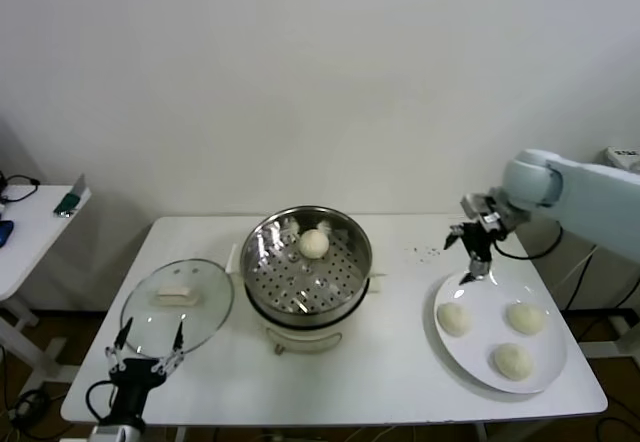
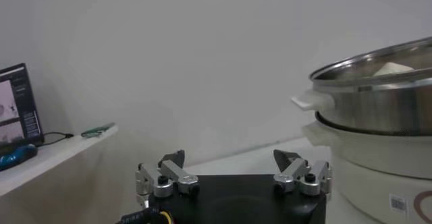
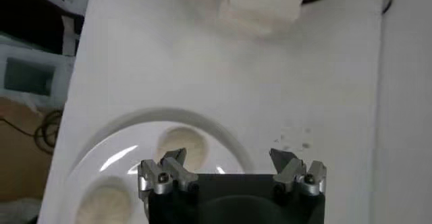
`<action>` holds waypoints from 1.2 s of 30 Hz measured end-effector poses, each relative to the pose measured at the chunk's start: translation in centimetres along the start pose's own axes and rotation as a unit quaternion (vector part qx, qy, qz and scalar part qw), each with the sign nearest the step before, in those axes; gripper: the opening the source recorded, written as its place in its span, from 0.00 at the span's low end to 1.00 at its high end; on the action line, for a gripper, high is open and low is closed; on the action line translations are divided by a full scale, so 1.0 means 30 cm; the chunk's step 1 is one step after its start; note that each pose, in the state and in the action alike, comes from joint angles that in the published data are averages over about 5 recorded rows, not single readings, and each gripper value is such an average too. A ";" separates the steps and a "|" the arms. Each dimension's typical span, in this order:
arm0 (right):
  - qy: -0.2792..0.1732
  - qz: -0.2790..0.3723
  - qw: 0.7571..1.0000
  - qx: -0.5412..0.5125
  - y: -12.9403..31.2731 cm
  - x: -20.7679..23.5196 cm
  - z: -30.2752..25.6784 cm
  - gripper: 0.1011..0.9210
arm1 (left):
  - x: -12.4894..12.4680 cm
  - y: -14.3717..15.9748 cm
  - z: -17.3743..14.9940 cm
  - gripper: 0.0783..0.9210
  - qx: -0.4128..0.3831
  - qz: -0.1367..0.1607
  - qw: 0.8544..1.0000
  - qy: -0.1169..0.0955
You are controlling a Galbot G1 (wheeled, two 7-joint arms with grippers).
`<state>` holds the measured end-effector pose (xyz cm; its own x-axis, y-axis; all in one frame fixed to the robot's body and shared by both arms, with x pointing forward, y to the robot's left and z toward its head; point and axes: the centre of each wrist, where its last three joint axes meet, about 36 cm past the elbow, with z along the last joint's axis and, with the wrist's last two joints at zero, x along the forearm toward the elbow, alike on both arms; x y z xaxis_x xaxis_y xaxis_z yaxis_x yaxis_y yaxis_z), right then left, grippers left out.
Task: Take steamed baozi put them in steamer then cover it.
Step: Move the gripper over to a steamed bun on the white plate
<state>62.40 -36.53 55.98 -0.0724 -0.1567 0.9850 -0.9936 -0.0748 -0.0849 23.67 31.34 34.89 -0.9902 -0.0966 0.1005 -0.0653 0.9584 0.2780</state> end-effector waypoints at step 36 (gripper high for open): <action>0.006 -0.032 0.998 -0.047 0.058 -0.354 0.075 0.77 | 0.025 -0.003 0.019 0.88 0.008 -0.001 1.000 0.025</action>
<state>61.63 -37.20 45.03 -0.0089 -0.1417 0.9899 -0.9999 0.0095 -0.0076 22.87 31.34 34.39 -0.9826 -0.1121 0.1480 -0.0702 0.9623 0.2628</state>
